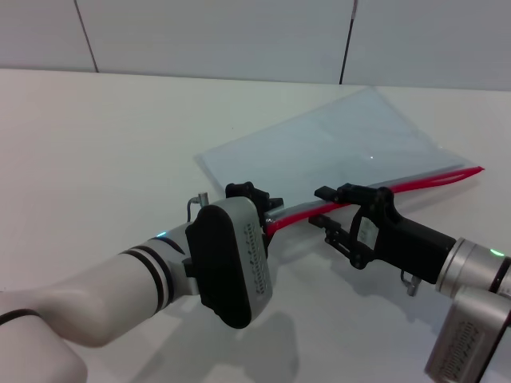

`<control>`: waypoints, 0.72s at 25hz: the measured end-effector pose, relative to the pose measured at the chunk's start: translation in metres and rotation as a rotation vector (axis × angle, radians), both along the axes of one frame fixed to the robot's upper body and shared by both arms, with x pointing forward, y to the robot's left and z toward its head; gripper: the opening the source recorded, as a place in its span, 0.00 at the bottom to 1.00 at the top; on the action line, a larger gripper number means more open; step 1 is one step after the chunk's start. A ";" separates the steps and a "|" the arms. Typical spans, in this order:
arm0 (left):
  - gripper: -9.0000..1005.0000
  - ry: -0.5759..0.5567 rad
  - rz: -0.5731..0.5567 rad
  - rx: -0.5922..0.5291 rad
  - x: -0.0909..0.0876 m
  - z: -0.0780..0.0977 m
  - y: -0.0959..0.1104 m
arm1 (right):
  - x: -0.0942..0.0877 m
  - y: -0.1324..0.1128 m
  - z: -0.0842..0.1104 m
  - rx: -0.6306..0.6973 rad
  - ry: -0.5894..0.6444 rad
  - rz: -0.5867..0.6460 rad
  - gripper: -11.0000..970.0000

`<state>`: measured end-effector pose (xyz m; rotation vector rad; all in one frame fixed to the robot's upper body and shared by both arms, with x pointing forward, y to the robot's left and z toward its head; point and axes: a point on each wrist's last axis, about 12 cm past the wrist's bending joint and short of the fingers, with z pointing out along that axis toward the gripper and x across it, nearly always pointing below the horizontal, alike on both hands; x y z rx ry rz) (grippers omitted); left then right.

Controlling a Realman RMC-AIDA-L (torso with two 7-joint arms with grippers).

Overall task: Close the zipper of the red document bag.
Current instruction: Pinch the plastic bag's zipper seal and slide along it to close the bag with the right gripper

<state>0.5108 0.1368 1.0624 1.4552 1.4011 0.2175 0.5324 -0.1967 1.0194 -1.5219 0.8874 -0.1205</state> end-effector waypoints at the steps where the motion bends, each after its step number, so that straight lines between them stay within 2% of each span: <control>1: 0.06 0.000 0.000 0.001 0.000 0.000 0.000 | 0.000 0.000 0.000 -0.003 0.001 -0.001 0.44; 10: 0.06 -0.001 -0.003 0.002 0.000 0.000 0.000 | 0.003 0.002 -0.001 -0.026 0.009 -0.003 0.34; 13: 0.06 -0.001 -0.002 0.002 0.000 0.000 0.000 | 0.003 0.002 -0.001 -0.027 0.009 0.001 0.22; 18: 0.06 -0.001 -0.002 0.002 0.000 0.000 0.000 | 0.003 0.003 -0.001 -0.028 0.009 0.005 0.15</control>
